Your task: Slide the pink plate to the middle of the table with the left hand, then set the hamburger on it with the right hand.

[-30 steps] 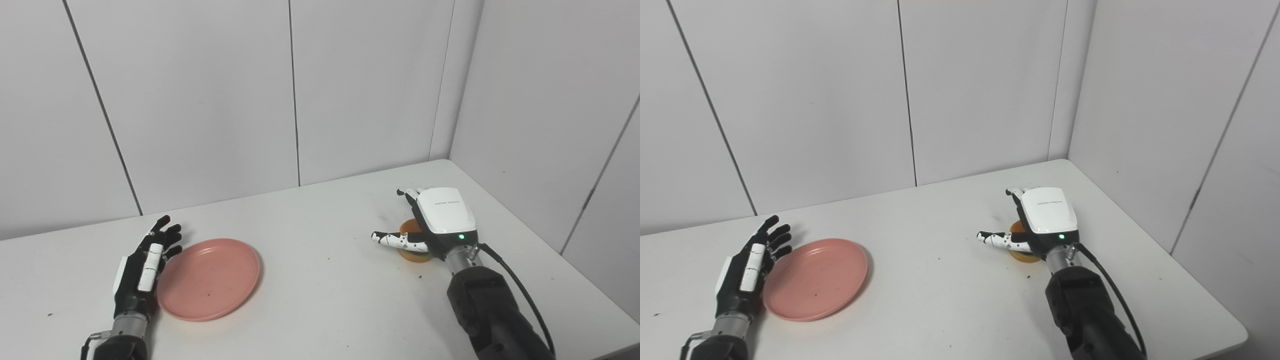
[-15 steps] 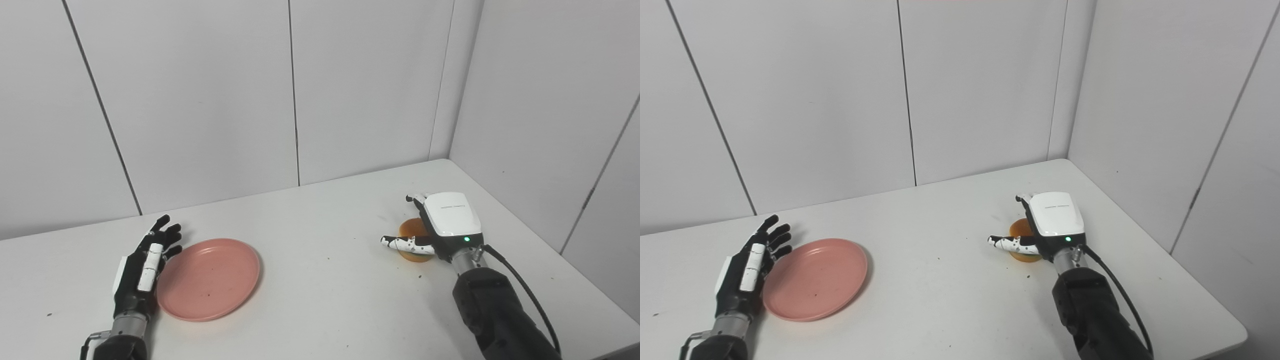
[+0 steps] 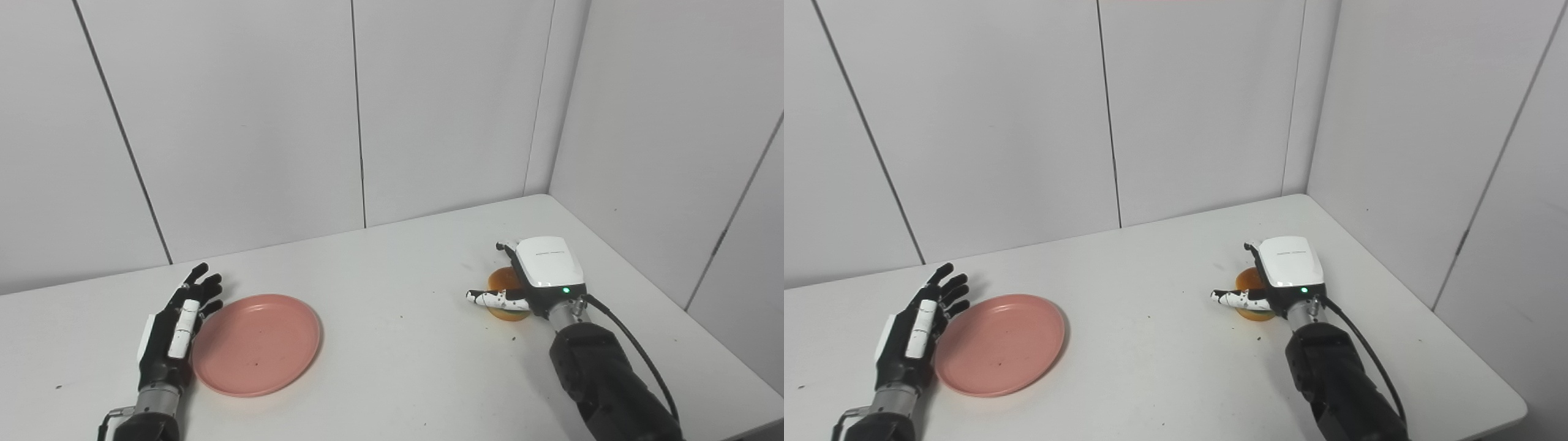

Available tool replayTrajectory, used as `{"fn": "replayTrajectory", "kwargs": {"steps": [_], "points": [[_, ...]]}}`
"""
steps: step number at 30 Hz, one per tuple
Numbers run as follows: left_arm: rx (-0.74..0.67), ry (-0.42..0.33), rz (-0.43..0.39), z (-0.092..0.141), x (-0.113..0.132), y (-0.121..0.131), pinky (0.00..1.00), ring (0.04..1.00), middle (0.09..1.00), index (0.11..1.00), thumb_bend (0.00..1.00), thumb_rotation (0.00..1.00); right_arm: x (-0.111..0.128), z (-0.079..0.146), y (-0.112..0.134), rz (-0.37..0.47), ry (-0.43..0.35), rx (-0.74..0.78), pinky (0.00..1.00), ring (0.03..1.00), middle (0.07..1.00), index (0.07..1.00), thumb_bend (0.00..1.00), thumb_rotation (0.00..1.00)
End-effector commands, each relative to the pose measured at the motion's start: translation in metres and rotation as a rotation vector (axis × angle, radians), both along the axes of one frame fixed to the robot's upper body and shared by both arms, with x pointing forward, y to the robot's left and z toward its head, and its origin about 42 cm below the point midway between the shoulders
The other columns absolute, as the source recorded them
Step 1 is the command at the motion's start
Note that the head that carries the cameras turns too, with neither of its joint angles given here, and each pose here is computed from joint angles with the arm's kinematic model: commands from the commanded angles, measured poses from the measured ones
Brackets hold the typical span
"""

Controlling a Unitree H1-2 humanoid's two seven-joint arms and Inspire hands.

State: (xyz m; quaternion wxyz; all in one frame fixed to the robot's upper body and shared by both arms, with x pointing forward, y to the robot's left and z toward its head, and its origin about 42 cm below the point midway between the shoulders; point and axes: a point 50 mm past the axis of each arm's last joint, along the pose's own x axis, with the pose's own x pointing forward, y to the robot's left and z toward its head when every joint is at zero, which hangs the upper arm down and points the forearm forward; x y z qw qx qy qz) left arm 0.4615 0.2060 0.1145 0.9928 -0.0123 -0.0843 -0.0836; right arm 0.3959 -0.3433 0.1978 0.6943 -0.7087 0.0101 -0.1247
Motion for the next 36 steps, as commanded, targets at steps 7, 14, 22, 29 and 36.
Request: {"fn": "replayTrajectory", "kwargs": {"steps": [7,14,22,29,36], "points": [[0.002,-0.002,-0.009,-0.003,-0.005,-0.006,0.8,0.845,0.826,0.843,0.9,0.85,0.016,0.023,-0.006,-0.025,-0.043,-0.022,0.75,0.75,0.775,0.758,0.8,0.95],[0.0,-0.002,-0.008,-0.002,-0.006,-0.006,0.82,0.85,0.831,0.848,0.87,0.85,0.019,0.015,-0.008,-0.038,-0.006,-0.016,0.75,0.755,0.78,0.771,0.79,0.95],[-0.003,-0.001,-0.012,-0.002,-0.008,-0.007,0.83,0.851,0.832,0.85,0.85,0.84,0.018,0.001,-0.01,-0.033,0.022,0.01,0.77,0.773,0.789,0.778,0.79,0.95],[-0.008,0.003,-0.011,-0.001,-0.008,-0.007,0.84,0.853,0.836,0.853,0.86,0.84,0.017,-0.006,-0.015,-0.051,0.039,0.029,0.67,0.721,0.773,0.75,0.78,0.91],[0.001,-0.002,-0.018,-0.001,-0.009,-0.007,0.83,0.858,0.839,0.857,0.85,0.84,0.019,-0.016,-0.021,-0.044,-0.016,0.066,0.34,0.457,0.598,0.654,0.64,0.64]]}}
